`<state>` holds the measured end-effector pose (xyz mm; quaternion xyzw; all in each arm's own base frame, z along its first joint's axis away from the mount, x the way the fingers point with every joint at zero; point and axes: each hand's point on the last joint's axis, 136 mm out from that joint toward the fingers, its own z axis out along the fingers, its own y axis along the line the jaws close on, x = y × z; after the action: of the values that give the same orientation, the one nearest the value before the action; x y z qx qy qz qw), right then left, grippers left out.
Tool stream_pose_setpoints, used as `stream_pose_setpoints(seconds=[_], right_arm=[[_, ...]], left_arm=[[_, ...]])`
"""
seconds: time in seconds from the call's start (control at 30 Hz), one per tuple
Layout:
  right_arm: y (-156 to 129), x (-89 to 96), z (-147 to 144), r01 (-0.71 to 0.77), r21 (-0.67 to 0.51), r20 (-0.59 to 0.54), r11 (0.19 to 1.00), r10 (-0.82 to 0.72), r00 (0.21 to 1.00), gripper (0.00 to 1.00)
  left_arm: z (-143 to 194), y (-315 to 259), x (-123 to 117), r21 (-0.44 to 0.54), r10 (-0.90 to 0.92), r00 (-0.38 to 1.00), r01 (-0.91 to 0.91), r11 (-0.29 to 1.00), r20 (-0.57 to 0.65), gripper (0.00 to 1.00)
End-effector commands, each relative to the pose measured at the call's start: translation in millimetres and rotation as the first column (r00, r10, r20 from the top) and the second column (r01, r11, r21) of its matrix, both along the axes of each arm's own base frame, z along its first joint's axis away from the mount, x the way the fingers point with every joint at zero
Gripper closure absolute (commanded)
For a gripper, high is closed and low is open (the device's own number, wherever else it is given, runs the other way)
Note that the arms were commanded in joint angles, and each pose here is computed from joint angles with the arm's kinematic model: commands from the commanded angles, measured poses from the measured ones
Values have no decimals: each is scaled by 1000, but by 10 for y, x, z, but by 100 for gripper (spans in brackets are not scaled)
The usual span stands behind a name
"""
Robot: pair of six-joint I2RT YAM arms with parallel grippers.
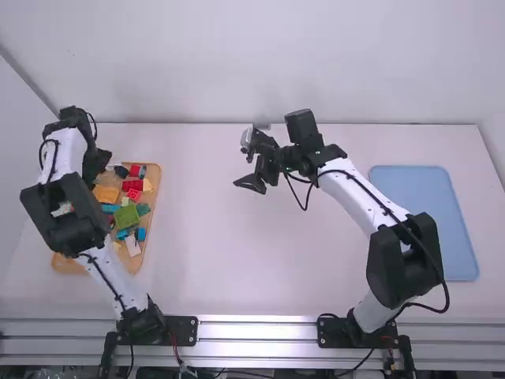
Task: Assemble lego blocks to make yellow taxi
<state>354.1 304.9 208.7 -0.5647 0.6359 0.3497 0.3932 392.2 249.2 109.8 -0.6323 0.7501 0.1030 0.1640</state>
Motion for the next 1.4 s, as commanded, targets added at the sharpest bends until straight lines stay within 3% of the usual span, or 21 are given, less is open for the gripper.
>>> stream_pose_setpoints(seconds=[0.0, 0.13, 0.37, 0.57, 0.87, 1.07, 1.37], right_arm=[[6, 1, 11, -3, 4, -14, 1000, 4, 1000, 2], [2, -10, 0, -4, 0, -21, 1000, 4, 1000, 1], [20, -14, 8, -8, 2, -14, 1000, 8, 1000, 2], [33, -25, 8, -13, 2, -11, 1000, 13, 1000, 1], [30, -28, 5, -13, 1, -13, 1000, 13, 1000, 1], [28, -34, -2, -13, -1, -19, 1000, 13, 1000, 2], [27, -36, -4, -13, -2, -20, 1000, 13, 1000, 2]], left_arm=[[-33, -47, -94, 10, -44, 999, 44, 999, -10, 0], [-254, -97, 15, -80, -172, 983, 177, 981, 68, 1], [-506, -96, -7, -166, -144, 984, 160, 973, 105, 1], [-652, -65, 130, -158, -146, 982, 164, 974, 119, 2], [-714, -15, 49, -212, -116, 993, 119, 970, 25, 0], [-667, 29, 118, -196, -115, 992, 122, 973, 43, 2], [-874, -23, 2, -239, -97, 995, 89, 967, -23, 3]])
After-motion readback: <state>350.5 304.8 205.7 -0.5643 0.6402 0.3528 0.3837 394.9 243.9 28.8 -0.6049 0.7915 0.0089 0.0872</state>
